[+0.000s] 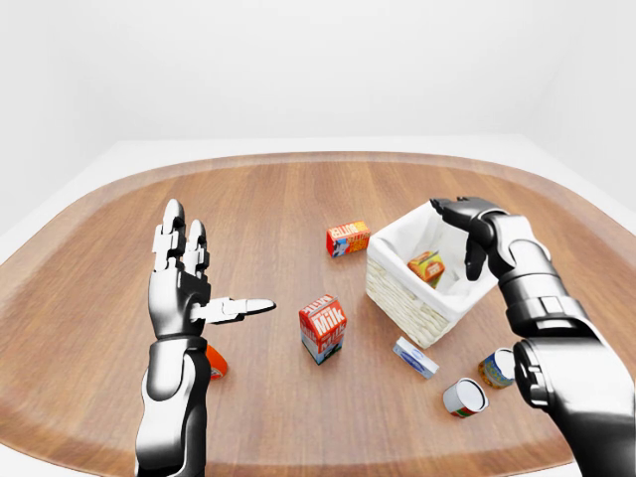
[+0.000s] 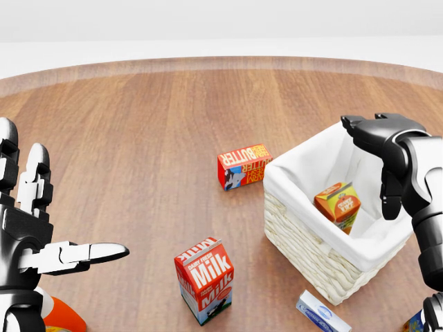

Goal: Pick up the orange juice, and put it in the basket.

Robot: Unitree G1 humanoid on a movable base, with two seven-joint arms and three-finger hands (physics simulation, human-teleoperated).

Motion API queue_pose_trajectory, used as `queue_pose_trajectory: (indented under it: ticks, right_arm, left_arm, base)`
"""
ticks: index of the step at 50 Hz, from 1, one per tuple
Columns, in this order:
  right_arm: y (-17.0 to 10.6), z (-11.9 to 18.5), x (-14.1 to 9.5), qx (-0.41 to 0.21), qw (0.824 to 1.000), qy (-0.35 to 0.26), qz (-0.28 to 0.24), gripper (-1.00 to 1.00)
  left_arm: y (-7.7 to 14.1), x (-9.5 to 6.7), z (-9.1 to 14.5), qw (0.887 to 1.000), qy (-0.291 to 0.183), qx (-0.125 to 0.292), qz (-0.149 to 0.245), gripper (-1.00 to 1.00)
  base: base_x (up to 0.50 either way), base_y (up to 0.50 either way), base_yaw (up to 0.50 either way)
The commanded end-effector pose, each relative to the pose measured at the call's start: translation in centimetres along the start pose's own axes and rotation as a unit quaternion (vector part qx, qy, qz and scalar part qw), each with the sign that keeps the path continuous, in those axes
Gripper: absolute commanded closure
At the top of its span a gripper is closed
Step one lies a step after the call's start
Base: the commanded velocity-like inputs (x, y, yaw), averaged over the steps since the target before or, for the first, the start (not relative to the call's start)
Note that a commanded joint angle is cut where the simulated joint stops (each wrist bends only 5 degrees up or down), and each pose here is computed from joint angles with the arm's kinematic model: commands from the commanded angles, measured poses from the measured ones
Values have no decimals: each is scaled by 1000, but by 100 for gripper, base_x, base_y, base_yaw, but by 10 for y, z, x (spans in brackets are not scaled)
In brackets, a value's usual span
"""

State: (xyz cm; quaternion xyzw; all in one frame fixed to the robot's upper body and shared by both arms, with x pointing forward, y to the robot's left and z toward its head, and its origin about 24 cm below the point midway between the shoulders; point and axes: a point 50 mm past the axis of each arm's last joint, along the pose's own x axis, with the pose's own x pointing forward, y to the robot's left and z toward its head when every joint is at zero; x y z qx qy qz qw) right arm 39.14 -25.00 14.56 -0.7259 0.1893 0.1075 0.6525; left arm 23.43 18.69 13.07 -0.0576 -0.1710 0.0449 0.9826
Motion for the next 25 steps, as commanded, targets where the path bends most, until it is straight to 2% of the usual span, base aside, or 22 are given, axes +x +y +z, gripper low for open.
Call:
queue_pose_trajectory:
  ticks: [1,25]
  right_arm:
    - [-2,0,0,0,1000,-1,-1,-100]
    - [-17,0,-5,2,1000,-2,-10,-100]
  left_arm:
    - [0,0,0,1000,0,0,0,-100]
    - [0,0,0,1000,0,0,0,-100]
  base:
    - [0,0,0]
    - [0,0,0]
